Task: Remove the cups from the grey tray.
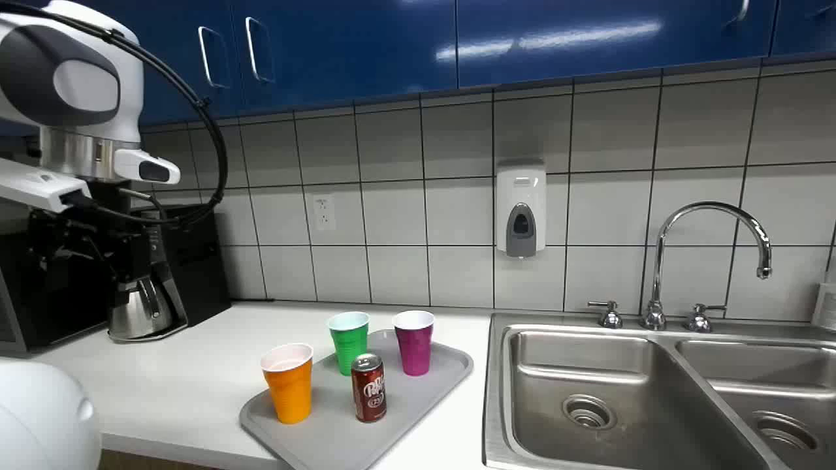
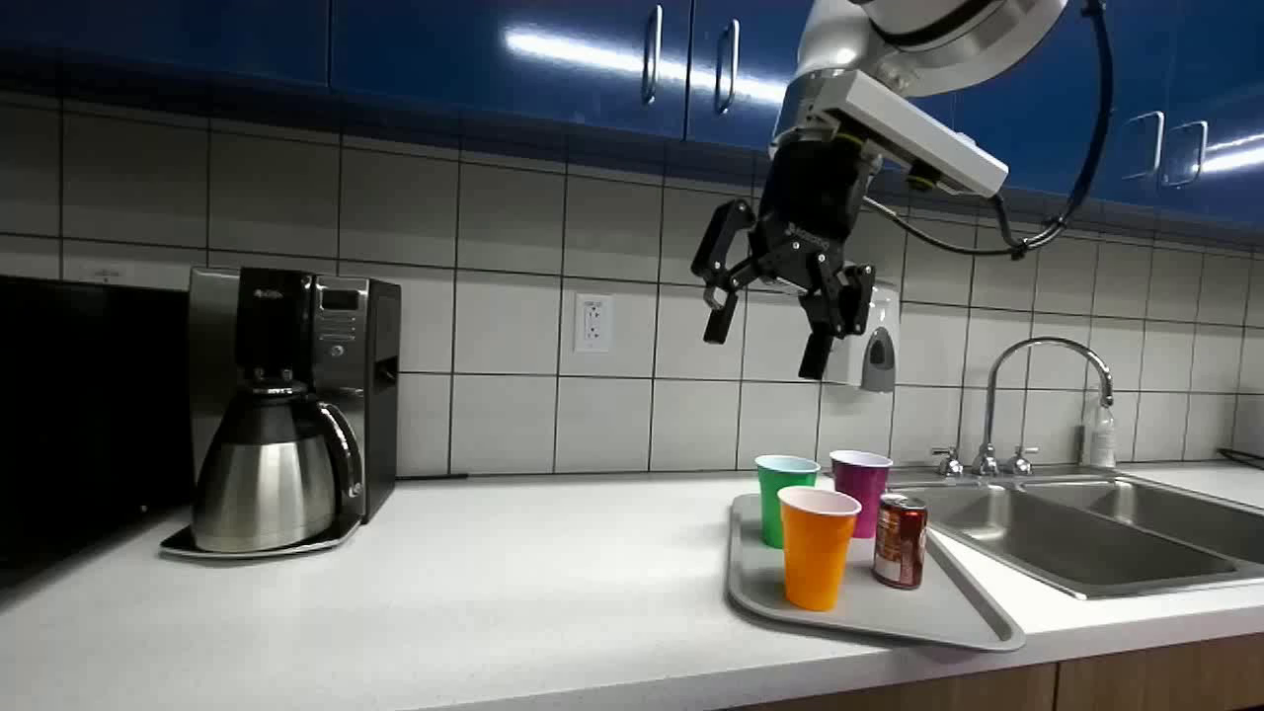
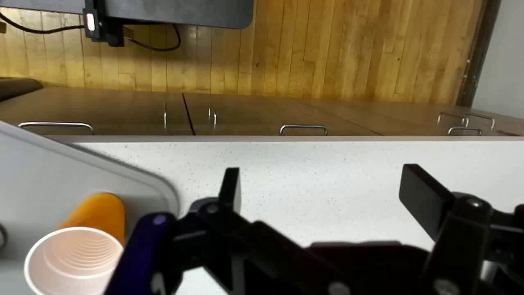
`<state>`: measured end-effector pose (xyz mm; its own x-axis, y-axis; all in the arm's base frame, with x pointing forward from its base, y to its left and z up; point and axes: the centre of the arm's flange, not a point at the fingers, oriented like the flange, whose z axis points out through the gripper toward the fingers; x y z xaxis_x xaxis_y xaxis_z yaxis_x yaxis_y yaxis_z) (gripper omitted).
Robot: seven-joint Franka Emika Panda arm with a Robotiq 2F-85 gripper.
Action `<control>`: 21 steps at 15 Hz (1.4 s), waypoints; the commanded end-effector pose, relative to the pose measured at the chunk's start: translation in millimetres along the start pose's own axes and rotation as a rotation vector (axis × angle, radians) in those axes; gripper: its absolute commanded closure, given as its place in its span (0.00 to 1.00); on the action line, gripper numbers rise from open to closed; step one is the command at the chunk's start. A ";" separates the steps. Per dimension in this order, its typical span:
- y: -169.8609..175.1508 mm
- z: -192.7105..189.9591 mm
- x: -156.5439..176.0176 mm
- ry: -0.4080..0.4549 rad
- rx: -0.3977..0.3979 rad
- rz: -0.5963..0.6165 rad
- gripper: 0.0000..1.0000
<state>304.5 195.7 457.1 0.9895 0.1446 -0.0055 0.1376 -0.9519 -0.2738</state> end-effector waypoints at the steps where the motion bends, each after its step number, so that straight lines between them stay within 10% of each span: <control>1: 0.1 0.5 0.2 -0.001 0.000 0.000 0.00; 21: 18.4 12.4 8.3 0.186 -0.131 0.011 0.00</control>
<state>316.0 192.3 451.8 0.9837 0.1320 0.1219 0.1549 -0.9670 -0.2024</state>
